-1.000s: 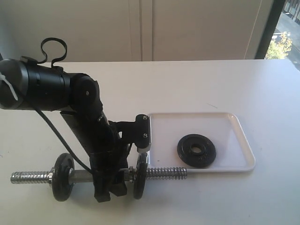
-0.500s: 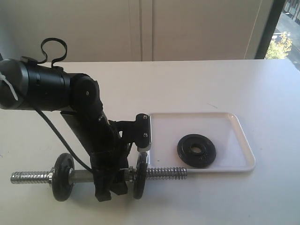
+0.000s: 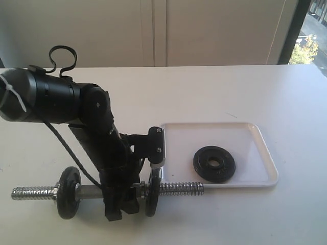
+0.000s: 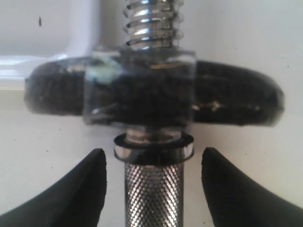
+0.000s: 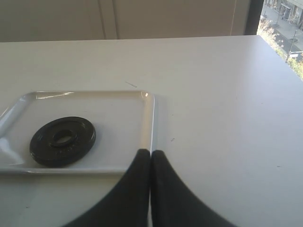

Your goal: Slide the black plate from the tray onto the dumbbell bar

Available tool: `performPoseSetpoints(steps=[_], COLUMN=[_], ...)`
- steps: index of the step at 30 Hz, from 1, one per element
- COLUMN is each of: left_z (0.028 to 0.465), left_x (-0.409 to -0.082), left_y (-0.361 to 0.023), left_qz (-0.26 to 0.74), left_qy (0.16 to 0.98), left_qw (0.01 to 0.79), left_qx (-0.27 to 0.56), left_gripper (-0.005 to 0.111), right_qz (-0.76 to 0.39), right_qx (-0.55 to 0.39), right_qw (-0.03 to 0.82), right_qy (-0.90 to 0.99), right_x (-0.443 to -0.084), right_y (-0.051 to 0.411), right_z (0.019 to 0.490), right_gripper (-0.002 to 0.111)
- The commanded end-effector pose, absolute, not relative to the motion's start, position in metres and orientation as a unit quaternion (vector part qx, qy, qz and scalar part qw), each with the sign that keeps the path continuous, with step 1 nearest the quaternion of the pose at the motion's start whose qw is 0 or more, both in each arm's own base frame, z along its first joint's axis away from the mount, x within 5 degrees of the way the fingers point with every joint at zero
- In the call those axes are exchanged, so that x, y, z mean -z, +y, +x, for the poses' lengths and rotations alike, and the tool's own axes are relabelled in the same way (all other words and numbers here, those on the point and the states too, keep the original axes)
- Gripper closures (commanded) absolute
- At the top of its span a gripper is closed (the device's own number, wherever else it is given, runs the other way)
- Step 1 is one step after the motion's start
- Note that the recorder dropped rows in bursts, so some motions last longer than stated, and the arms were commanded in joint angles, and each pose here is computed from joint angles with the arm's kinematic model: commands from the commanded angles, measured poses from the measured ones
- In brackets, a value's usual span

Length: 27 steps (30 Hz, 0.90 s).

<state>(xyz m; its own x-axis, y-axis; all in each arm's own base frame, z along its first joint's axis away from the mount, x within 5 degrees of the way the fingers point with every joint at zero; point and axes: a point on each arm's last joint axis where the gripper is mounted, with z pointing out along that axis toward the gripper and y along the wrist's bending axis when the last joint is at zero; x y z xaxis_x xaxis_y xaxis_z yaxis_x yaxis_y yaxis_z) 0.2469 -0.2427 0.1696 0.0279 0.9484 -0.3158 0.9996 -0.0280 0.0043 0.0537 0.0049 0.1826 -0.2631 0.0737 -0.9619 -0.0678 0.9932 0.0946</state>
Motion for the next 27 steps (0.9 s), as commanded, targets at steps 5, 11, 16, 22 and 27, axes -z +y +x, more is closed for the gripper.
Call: performPoseSetpoints(steps=[5, 11, 16, 22, 27], left_z=[0.244, 0.243, 0.243, 0.244, 0.244], left_x=[-0.170, -0.170, -0.171, -0.186, -0.197], left_y=[-0.245, -0.244, -0.245, -0.244, -0.242], left_qz=[0.709, 0.710, 0.688, 0.684, 0.687], left_qy=[0.686, 0.686, 0.708, 0.709, 0.705], left_qw=[0.110, 0.102, 0.101, 0.122, 0.139], left_qx=[0.119, 0.122, 0.125, 0.118, 0.111], left_gripper=[0.053, 0.088, 0.107, 0.107, 0.107], right_qz=[0.000, 0.000, 0.000, 0.000, 0.000], right_qx=[-0.058, -0.058, -0.058, -0.058, -0.058], right_qw=[0.611, 0.611, 0.611, 0.611, 0.611], right_qy=[0.789, 0.789, 0.789, 0.789, 0.789], right_x=[-0.183, -0.183, -0.183, -0.183, -0.183], right_y=[0.005, 0.005, 0.005, 0.005, 0.005], right_z=[0.053, 0.053, 0.053, 0.053, 0.053], right_gripper=[0.108, 0.108, 0.108, 0.108, 0.108])
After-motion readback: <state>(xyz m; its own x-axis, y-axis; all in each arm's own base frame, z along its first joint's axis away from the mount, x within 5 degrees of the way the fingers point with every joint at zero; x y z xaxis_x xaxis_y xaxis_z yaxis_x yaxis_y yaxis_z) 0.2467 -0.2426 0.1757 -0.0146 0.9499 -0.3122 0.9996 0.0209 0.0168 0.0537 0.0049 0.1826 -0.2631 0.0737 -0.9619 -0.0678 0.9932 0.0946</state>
